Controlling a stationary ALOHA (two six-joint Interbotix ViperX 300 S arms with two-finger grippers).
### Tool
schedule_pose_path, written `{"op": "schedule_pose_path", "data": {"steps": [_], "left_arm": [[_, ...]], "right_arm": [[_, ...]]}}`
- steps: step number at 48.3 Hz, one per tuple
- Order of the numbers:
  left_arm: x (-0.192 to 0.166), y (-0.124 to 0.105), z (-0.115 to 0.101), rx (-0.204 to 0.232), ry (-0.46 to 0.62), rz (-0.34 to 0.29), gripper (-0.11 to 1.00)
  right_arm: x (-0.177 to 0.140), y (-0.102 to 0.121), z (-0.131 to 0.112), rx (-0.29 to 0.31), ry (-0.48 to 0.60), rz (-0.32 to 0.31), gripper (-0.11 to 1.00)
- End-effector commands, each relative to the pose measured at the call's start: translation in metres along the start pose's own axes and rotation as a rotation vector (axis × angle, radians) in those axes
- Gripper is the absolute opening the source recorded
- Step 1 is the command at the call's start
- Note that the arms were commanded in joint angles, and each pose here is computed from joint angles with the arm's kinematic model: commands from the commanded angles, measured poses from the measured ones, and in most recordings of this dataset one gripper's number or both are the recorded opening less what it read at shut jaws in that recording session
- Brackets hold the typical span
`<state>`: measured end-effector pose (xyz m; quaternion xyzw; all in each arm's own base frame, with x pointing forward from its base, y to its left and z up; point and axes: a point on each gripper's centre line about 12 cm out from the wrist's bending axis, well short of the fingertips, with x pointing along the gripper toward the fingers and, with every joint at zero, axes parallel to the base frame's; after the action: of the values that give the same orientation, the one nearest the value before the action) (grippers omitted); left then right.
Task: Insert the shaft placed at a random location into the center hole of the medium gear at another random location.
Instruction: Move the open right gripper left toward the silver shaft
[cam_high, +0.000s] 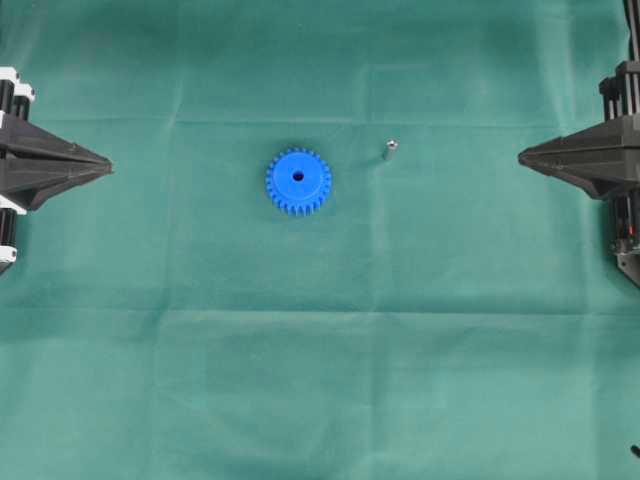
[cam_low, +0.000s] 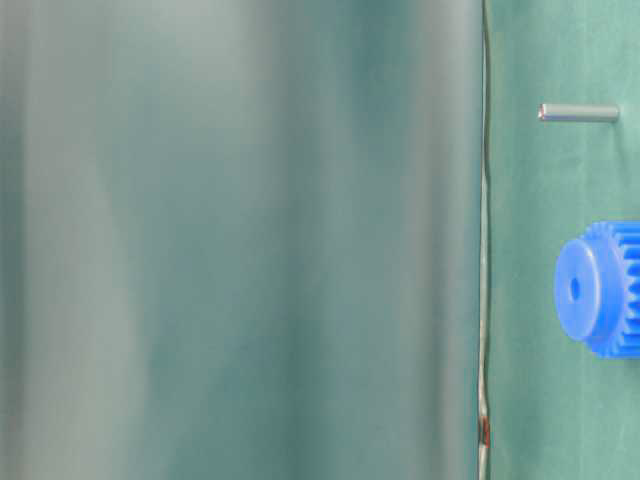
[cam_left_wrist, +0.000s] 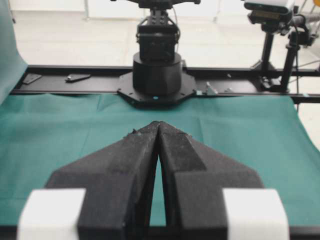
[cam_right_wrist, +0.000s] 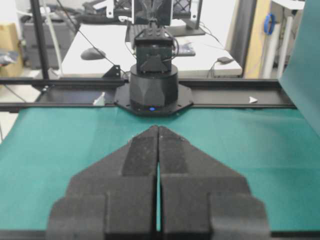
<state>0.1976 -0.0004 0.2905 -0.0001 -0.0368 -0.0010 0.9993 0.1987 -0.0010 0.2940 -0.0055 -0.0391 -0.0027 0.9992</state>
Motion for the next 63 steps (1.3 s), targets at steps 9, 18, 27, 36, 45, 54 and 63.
{"op": "schedule_pose_path", "data": {"steps": [9,18,27,36,45,54,63], "left_arm": [[0.004,0.001,0.006,0.005,0.029,0.003,0.0],[0.004,0.001,0.005,0.005,0.032,0.005,0.0],[0.004,0.002,0.006,0.005,0.031,0.011,0.0],[0.004,0.002,0.005,0.005,0.032,0.011,0.0],[0.003,0.003,0.004,0.005,0.038,0.012,0.0],[0.004,0.003,0.003,0.004,0.048,0.014,0.0],[0.004,0.003,0.001,0.003,0.06,0.014,0.0]], "right_arm": [[0.006,-0.011,0.001,0.001,0.007,-0.053,0.01],[0.016,-0.024,-0.02,0.001,0.091,-0.113,0.01],[0.03,-0.036,-0.045,0.006,0.182,-0.155,0.01],[0.048,-0.052,-0.078,0.019,0.3,-0.205,0.37],[0.068,-0.063,-0.112,0.001,0.384,-0.221,0.88],[0.083,-0.072,-0.142,0.006,0.432,-0.236,0.81],[0.093,-0.081,-0.168,0.015,0.485,-0.254,0.81]]}}
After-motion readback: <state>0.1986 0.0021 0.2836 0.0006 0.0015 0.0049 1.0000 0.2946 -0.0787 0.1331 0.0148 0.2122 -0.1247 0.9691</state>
